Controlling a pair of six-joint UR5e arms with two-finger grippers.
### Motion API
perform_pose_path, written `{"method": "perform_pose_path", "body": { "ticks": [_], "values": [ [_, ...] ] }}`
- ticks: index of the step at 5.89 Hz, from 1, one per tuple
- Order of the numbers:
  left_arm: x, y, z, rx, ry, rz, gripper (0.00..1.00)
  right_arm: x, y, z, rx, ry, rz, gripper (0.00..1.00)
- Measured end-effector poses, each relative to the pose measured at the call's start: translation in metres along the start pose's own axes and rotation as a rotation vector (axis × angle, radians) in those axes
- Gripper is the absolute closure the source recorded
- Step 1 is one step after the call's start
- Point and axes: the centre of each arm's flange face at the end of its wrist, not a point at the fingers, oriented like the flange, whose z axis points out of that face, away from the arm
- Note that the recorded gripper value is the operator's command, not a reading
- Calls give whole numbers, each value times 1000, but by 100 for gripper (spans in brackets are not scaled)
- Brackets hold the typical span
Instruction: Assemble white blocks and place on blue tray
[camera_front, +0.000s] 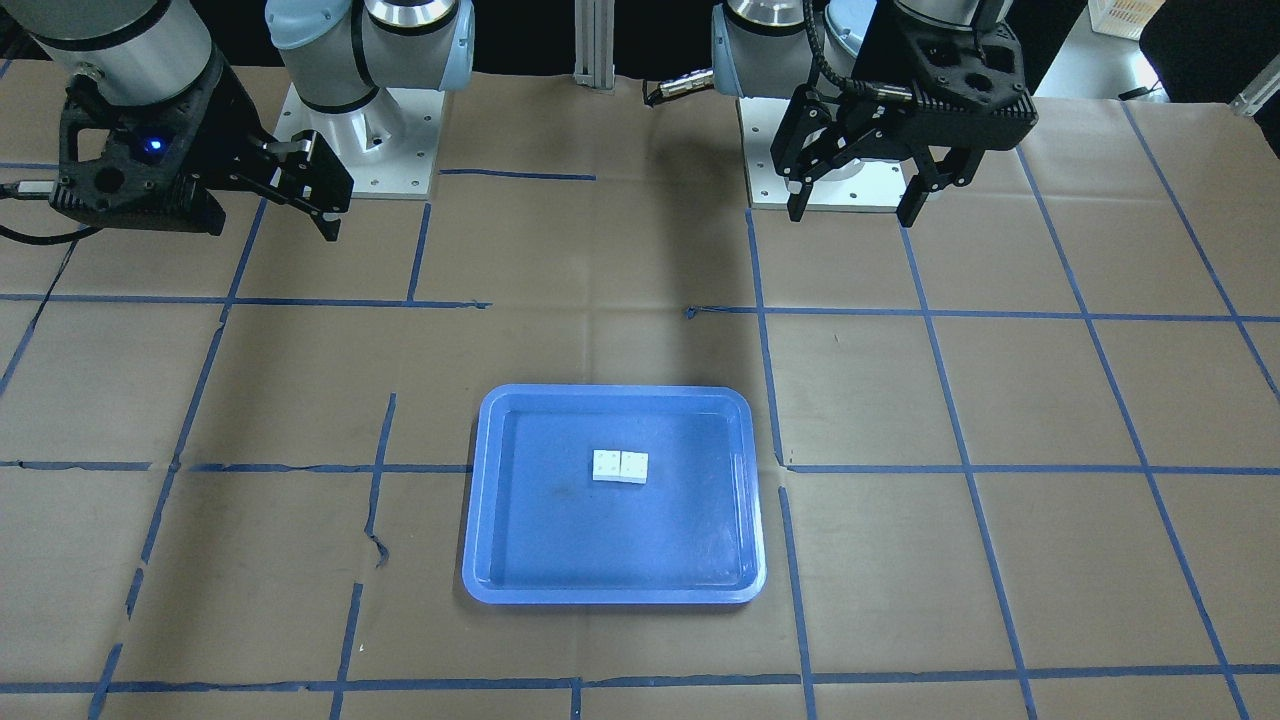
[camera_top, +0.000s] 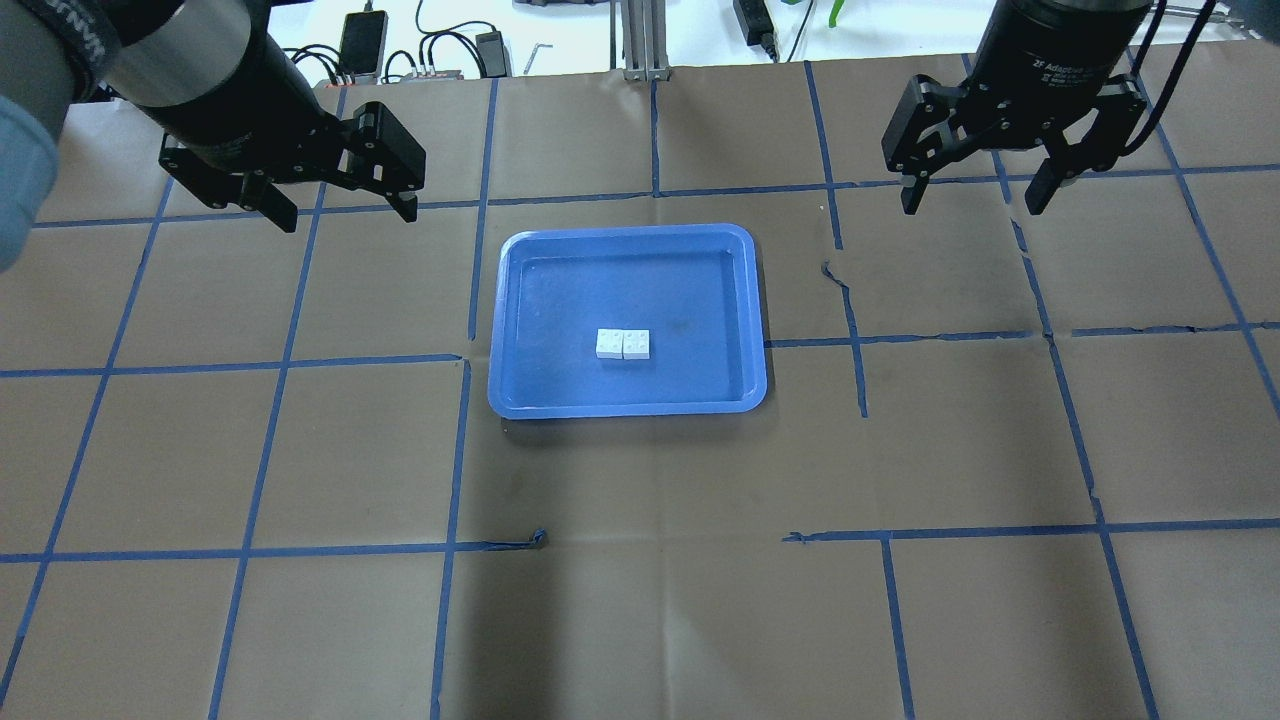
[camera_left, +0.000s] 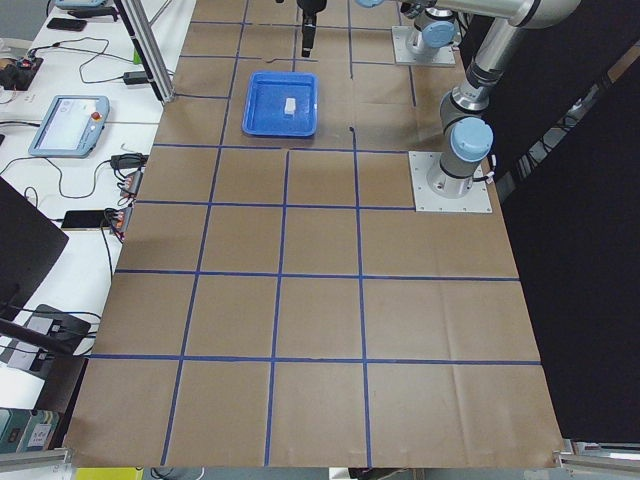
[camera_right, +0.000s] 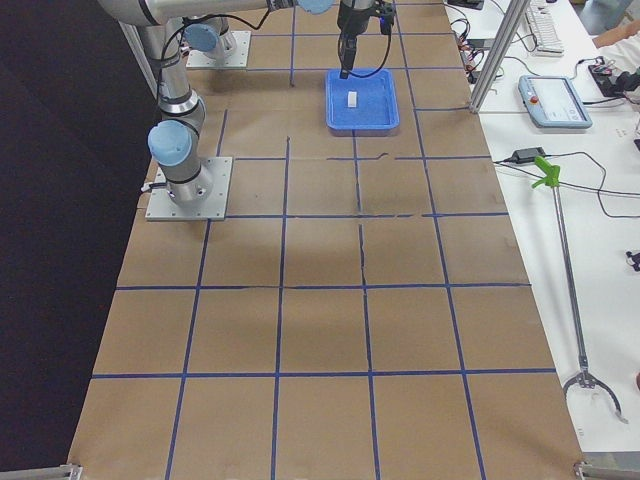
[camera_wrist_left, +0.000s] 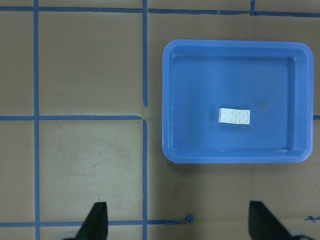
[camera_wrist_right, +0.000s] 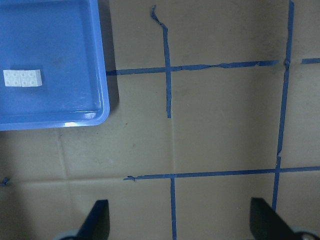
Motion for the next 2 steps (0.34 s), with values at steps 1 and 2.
{"method": "perform_pose_path", "body": {
  "ticks": [1,2],
  "values": [
    [0,0,0,0,0,0,0,1,1,3,-6,1,3,0],
    [0,0,0,0,0,0,0,1,1,3,-7,2,3,0]
  ]
}}
